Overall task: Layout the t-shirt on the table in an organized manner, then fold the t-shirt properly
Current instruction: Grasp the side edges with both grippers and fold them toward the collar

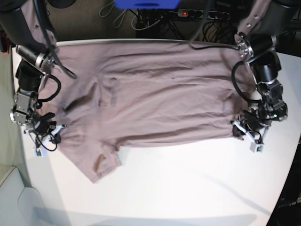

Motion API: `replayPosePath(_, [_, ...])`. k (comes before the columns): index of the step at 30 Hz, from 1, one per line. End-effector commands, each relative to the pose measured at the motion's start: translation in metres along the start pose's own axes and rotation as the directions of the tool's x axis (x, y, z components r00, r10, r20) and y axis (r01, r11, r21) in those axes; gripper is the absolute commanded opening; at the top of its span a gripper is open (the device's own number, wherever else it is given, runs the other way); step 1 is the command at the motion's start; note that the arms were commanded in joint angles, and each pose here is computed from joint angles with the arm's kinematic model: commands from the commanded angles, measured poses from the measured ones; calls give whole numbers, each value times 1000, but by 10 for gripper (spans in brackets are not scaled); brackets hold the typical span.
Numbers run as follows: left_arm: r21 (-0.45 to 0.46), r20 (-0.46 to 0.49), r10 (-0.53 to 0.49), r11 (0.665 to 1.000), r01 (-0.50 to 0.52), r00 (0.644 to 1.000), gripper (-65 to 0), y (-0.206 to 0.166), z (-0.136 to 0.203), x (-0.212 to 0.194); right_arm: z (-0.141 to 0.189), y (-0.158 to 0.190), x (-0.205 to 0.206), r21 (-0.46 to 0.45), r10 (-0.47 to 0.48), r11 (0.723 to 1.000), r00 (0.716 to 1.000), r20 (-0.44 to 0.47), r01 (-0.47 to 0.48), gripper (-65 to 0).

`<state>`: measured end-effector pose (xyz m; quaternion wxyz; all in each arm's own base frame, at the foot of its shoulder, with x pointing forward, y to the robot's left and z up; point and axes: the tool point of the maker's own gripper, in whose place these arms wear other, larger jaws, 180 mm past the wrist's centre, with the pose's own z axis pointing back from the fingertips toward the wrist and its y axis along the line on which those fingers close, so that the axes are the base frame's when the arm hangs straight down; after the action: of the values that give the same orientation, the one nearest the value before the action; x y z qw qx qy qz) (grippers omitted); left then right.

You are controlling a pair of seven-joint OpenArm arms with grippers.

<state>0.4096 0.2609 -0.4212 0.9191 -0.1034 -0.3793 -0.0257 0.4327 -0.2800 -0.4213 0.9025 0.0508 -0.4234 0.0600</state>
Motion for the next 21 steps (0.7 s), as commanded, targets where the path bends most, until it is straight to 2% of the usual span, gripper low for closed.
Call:
replayPosePath(1, [24, 85, -28, 999, 26, 996, -647, 7, 10, 37, 7, -17, 38, -38, 22, 999, 997, 78, -20, -650])
replayPosePath(7, [85, 69, -109, 991, 103, 992, -647, 12, 31, 50, 20, -33, 60, -87, 63, 995, 990, 125, -52, -650])
replayPosePath(14, [108, 56, -153, 983, 146, 987, -647, 4, 42, 51, 39, -45, 45, -125, 70, 991, 988, 139, -53, -650])
replayPosePath(21, [126, 51, -191, 975, 183, 980, -647, -10, 53, 49, 72, -48, 33, -165, 90, 984, 985, 146, -66, -650])
